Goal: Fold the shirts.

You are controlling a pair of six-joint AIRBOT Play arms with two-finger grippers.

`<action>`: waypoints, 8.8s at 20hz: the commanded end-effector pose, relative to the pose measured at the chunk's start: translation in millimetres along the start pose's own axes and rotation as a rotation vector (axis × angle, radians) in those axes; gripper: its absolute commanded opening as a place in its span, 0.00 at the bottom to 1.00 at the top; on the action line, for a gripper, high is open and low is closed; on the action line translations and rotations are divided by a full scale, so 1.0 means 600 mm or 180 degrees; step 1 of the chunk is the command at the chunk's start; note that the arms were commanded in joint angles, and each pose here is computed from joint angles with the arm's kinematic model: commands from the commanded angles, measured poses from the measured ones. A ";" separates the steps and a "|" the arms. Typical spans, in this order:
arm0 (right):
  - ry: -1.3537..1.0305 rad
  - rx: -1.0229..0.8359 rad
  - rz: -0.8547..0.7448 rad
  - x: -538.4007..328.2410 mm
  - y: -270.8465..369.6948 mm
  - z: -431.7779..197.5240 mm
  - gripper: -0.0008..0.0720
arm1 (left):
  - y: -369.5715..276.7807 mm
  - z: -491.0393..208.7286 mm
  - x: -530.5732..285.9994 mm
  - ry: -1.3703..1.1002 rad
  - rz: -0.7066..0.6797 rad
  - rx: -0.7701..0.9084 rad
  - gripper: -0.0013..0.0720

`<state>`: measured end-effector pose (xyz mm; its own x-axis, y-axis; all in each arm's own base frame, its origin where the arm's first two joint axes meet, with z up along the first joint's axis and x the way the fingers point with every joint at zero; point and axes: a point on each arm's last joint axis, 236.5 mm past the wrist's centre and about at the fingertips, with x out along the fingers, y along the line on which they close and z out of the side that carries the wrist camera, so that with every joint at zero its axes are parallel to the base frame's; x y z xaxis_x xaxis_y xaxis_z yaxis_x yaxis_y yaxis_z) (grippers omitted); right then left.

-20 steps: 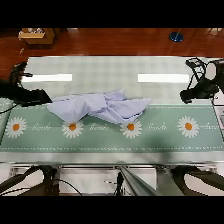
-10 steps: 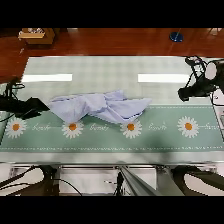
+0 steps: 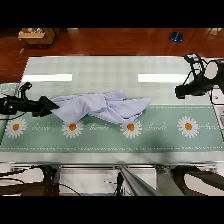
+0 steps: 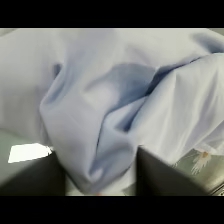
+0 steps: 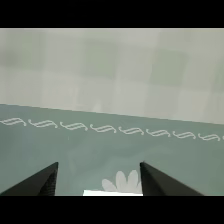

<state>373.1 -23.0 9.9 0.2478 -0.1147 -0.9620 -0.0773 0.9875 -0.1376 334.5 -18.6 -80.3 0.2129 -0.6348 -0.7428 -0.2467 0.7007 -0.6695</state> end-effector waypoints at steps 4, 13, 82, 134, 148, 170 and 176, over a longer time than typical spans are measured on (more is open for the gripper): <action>-0.0156 0.0556 0.0888 0.020 0.072 0.011 0.71 | -0.020 -0.019 0.042 0.0225 -0.0078 0.0090 0.06; -0.0034 0.1658 0.2300 0.092 0.191 -0.041 0.84 | -0.043 -0.028 0.039 0.0292 -0.0265 0.0230 0.06; -0.0561 0.1653 0.1930 0.015 0.015 0.139 0.04 | -0.202 0.116 -0.073 -0.1271 -0.0830 0.0396 0.06; 0.0797 0.1865 0.1961 0.114 -0.017 -0.189 0.83 | -0.048 -0.048 0.092 0.0573 -0.0095 -0.0021 0.06; 0.0604 0.2628 0.2386 0.155 0.058 -0.181 0.41 | -0.058 -0.043 0.090 0.0529 -0.0155 -0.0007 0.06; -0.4452 0.0805 0.1456 -0.855 -0.010 0.038 0.04 | -0.724 -0.261 -0.736 -0.4339 -0.0299 0.3429 0.06; -0.4084 0.0877 0.0246 -0.875 -0.014 -0.089 0.04 | -0.668 -0.387 -0.766 -0.4592 0.0478 0.3162 0.06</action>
<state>231.7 37.7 511.2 0.9873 0.1546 0.0360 -0.1585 0.9722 0.1724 155.0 -93.9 535.2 0.9427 -0.2877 0.1690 0.2833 0.9577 0.0501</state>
